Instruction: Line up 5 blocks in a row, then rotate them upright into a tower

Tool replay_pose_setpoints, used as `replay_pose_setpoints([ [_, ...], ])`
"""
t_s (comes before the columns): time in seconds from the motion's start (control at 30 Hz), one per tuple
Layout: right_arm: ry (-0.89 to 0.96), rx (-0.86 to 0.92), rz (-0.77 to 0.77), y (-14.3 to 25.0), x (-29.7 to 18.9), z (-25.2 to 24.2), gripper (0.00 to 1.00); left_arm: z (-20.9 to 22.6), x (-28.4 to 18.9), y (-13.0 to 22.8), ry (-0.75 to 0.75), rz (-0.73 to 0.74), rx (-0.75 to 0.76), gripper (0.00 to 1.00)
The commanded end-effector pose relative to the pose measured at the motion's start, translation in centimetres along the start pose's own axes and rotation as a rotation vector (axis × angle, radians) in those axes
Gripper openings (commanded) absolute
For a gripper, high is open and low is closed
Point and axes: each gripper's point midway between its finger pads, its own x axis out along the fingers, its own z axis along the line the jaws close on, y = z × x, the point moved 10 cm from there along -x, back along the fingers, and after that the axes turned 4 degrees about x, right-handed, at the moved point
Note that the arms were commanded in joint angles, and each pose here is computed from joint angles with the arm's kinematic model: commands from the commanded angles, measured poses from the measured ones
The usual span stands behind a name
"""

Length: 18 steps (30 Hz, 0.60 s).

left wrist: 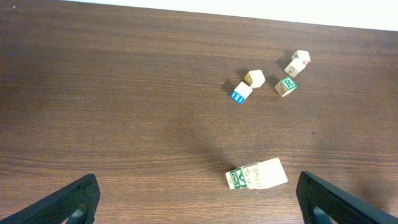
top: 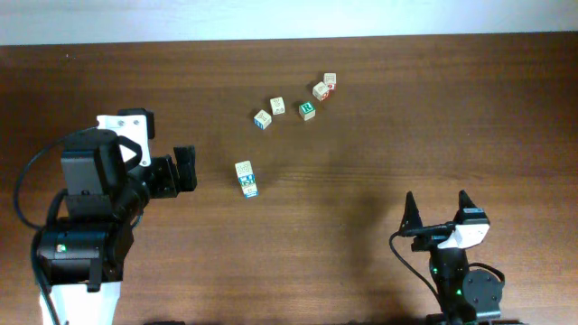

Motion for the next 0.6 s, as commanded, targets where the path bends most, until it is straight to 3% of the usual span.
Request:
replay_pose_setpoints([
  [0.0, -0.006, 0.000, 0.052, 1.39, 0.07, -0.16, 0.98, -0.05, -0.51, -0.41, -0.003, -0.022, 0.022, 0.99],
  [0.57, -0.006, 0.006, 0.076, 1.74, 0.05, -0.17, 0.98, -0.04, -0.51, -0.41, -0.004, -0.022, 0.022, 0.99],
])
